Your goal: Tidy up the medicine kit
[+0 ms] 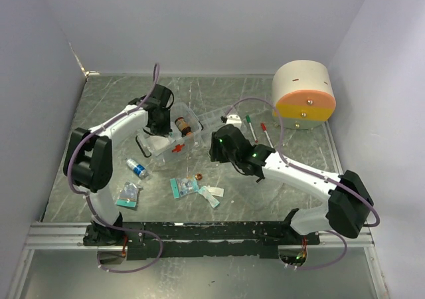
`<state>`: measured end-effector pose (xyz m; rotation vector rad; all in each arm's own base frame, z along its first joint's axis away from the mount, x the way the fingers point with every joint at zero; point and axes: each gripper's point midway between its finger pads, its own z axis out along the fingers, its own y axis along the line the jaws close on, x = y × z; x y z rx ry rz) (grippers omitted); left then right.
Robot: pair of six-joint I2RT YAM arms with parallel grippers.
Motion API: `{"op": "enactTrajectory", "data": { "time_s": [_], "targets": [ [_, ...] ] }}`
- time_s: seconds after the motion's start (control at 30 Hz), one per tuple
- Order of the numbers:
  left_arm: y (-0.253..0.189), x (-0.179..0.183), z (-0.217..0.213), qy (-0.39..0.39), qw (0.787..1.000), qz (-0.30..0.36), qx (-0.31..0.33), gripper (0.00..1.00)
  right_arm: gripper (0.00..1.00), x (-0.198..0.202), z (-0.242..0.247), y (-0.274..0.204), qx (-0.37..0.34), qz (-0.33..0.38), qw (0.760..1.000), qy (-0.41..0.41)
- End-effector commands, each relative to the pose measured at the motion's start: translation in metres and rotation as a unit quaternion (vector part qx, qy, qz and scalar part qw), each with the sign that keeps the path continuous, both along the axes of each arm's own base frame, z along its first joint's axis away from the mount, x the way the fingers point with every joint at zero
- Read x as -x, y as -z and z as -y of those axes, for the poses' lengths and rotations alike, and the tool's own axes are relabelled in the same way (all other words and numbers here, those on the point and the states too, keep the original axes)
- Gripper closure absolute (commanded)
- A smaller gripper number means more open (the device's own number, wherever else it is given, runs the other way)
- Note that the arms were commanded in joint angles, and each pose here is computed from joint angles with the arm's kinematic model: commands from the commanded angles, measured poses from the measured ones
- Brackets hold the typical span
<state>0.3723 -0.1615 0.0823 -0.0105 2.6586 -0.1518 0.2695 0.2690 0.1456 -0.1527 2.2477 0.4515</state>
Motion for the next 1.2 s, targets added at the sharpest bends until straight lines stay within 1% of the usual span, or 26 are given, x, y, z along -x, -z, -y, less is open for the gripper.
{"op": "enactTrajectory", "data": {
  "time_s": [0.0,0.13,0.3,0.5,0.67,0.77,0.87,0.9,0.97,1.03,1.17],
  "targets": [
    [0.000,-0.010,0.006,-0.007,1.000,0.015,-0.007,0.81,0.55,0.012,0.001,0.012,-0.021,-0.025,0.999,0.008],
    [0.023,-0.016,0.010,-0.024,1.000,0.016,-0.007,0.83,0.56,0.018,0.001,0.021,-0.025,-0.037,0.999,0.008],
    [0.045,-0.024,0.003,-0.047,0.998,0.019,-0.030,0.83,0.56,0.021,0.004,0.026,-0.020,-0.043,0.999,0.008],
    [0.062,-0.016,-0.012,-0.067,0.995,0.000,-0.070,0.84,0.56,0.026,0.008,0.029,-0.015,-0.047,0.999,0.004],
    [0.068,-0.006,-0.018,-0.072,0.994,-0.011,-0.085,0.81,0.52,0.030,0.004,0.031,-0.013,-0.048,0.999,-0.012],
    [0.057,-0.008,-0.016,-0.071,0.994,0.002,-0.080,0.77,0.49,0.034,-0.002,0.031,-0.014,-0.043,0.998,-0.034],
    [0.030,-0.015,-0.009,-0.064,0.996,0.023,-0.062,0.72,0.47,0.039,-0.008,0.033,0.000,-0.036,0.997,-0.062],
    [0.019,-0.018,-0.005,-0.061,0.996,0.031,-0.051,0.70,0.44,0.041,-0.011,0.034,0.009,-0.032,0.997,-0.073],
    [-0.007,-0.022,0.001,-0.054,0.997,0.052,-0.030,0.63,0.40,0.046,-0.015,0.040,0.030,-0.025,0.994,-0.100],
    [-0.028,-0.021,0.004,-0.044,0.997,0.065,-0.018,0.57,0.38,0.051,-0.023,0.044,0.050,-0.018,0.990,-0.134],
    [-0.067,-0.011,0.001,-0.027,0.995,0.093,-0.008,0.54,0.37,0.063,-0.039,0.061,0.076,-0.017,0.979,-0.188]
  ]
}}
